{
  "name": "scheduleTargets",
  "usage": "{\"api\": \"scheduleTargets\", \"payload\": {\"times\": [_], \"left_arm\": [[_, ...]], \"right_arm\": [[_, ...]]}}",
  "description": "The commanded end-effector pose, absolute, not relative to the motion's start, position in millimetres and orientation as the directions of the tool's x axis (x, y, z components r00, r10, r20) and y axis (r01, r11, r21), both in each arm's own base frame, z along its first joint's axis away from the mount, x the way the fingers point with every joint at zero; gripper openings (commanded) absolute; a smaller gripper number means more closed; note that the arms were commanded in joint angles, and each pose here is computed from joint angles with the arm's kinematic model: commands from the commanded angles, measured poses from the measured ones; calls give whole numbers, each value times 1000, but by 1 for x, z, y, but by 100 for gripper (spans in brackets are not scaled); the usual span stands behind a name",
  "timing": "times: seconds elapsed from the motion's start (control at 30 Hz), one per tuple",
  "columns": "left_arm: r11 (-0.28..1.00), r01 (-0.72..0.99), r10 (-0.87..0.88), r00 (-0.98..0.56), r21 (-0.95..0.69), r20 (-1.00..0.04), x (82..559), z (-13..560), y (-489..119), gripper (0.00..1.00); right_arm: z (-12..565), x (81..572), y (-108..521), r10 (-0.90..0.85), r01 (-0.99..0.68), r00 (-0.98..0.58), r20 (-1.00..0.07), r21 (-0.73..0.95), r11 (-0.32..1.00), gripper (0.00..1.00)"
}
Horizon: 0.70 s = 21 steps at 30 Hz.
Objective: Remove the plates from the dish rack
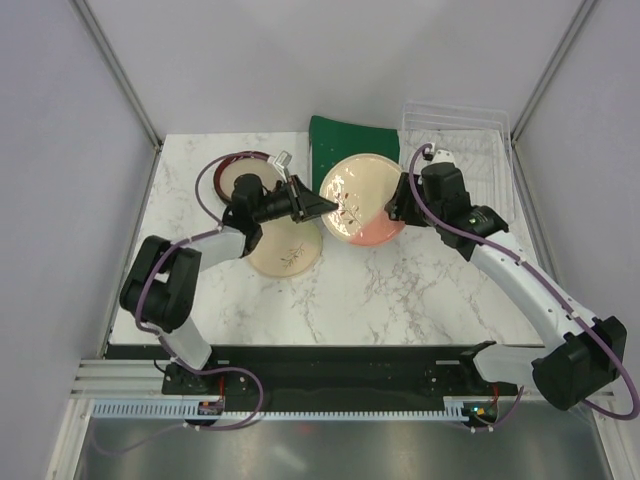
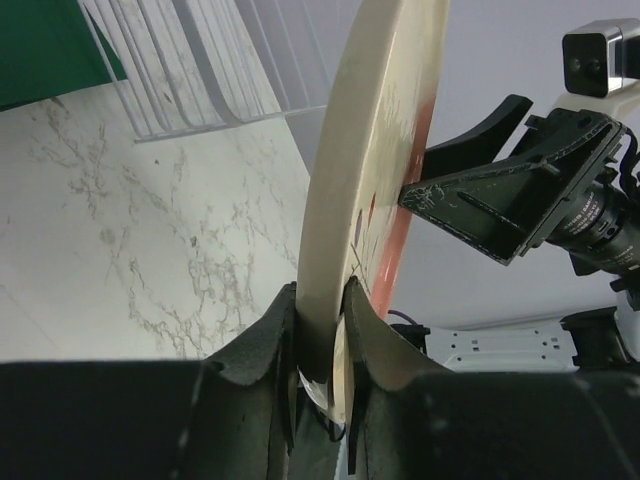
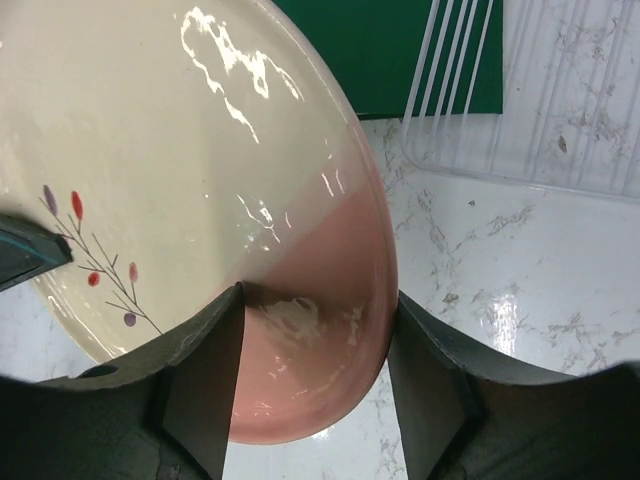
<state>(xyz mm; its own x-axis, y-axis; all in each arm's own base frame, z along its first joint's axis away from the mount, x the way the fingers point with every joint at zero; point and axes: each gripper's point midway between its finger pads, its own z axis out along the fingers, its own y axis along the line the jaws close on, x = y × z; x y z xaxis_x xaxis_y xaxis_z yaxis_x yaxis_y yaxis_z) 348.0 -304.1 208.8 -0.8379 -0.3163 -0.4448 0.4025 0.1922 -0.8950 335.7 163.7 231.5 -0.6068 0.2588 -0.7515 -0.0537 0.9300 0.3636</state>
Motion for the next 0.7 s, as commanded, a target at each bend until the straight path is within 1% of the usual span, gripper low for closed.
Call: {"api": "scheduleTargets", "payload": {"times": [0.0, 0.13, 0.47, 0.57, 0.6, 0.67], "left_arm": [[271, 529, -213, -782, -804, -586, 320, 209, -303, 2], [294, 510, -230, -783, -809, -577, 315, 202, -290, 2], [331, 487, -255, -778, -808, -574, 316, 202, -269, 2], [361, 462, -263, -783, -810, -563, 317, 201, -259, 2], [373, 471, -271, -768, -799, -580, 318, 205, -253, 2], [409, 446, -280, -769, -796, -575, 320, 201, -243, 2]], "right_arm": [[274, 346, 189, 252, -187, -501, -828, 388, 902, 64], [273, 349, 189, 248, -184, -500, -830, 381, 906, 67], [271, 350, 186, 244, -172, -498, -832, 370, 913, 70], [270, 351, 186, 239, -174, -498, -834, 366, 914, 70], [269, 351, 187, 238, -173, -500, -833, 365, 915, 70], [267, 353, 187, 233, -172, -503, -832, 361, 917, 71]]}}
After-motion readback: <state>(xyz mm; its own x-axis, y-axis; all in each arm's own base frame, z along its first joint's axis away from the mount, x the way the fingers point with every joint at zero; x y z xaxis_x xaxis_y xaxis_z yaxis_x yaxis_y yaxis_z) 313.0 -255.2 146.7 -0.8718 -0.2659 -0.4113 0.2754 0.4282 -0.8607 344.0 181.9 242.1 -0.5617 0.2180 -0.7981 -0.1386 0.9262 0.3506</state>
